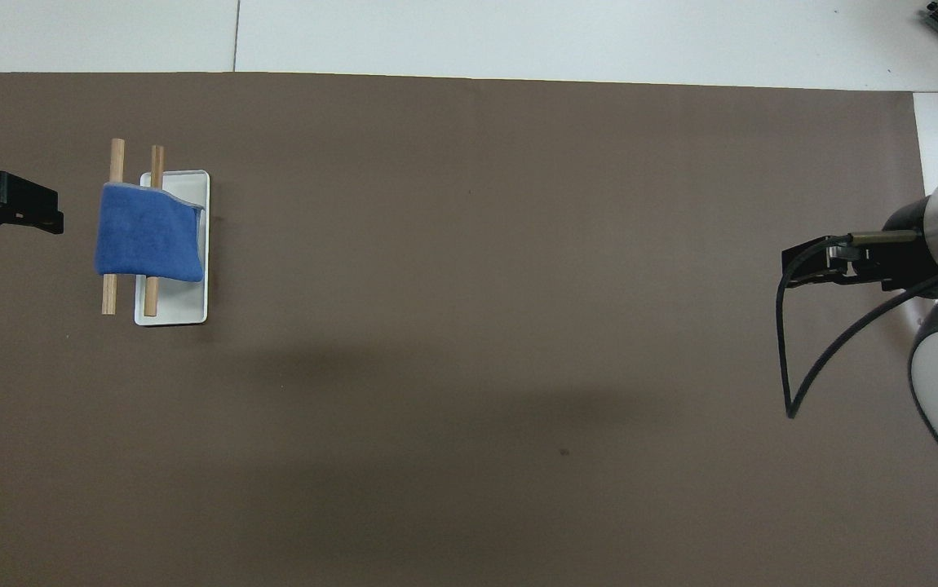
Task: Right arm passes towel to left arm to hang
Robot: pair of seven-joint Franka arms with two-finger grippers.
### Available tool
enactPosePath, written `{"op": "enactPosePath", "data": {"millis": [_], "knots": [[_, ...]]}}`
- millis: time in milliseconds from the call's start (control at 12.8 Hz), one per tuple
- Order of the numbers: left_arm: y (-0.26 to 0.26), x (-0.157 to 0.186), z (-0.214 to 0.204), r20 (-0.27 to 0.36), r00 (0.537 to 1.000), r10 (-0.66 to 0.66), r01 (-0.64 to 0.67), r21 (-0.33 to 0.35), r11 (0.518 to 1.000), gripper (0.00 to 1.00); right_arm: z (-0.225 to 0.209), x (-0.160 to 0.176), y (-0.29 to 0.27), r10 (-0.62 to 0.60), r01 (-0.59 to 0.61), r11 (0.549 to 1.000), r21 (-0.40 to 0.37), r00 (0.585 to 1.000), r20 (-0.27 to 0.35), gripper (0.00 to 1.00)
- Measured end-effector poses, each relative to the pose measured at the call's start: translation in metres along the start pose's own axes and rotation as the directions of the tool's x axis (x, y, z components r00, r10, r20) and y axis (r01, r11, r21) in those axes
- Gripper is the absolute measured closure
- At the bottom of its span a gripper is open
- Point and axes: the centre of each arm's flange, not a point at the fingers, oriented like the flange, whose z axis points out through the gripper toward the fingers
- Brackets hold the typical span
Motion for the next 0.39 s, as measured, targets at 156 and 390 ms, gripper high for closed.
{"op": "enactPosePath", "data": {"millis": [156, 390], "knots": [[-0.0002, 0.0006, -0.0005, -0.005, 1.0, 0.0, 0.0, 0.0, 1.0, 0.0, 0.0, 0.0, 0.0003, 0.0, 0.0, 1.0, 0.0, 1.0, 0.0, 0.0], [-0.0001, 0.0018, -0.0016, -0.017, 1.0, -0.001, 0.001, -0.001, 1.0, 0.0, 0.0, 0.0001, 0.0005, 0.001, -0.001, 1.0, 0.0, 1.0, 0.0, 0.0]]}}
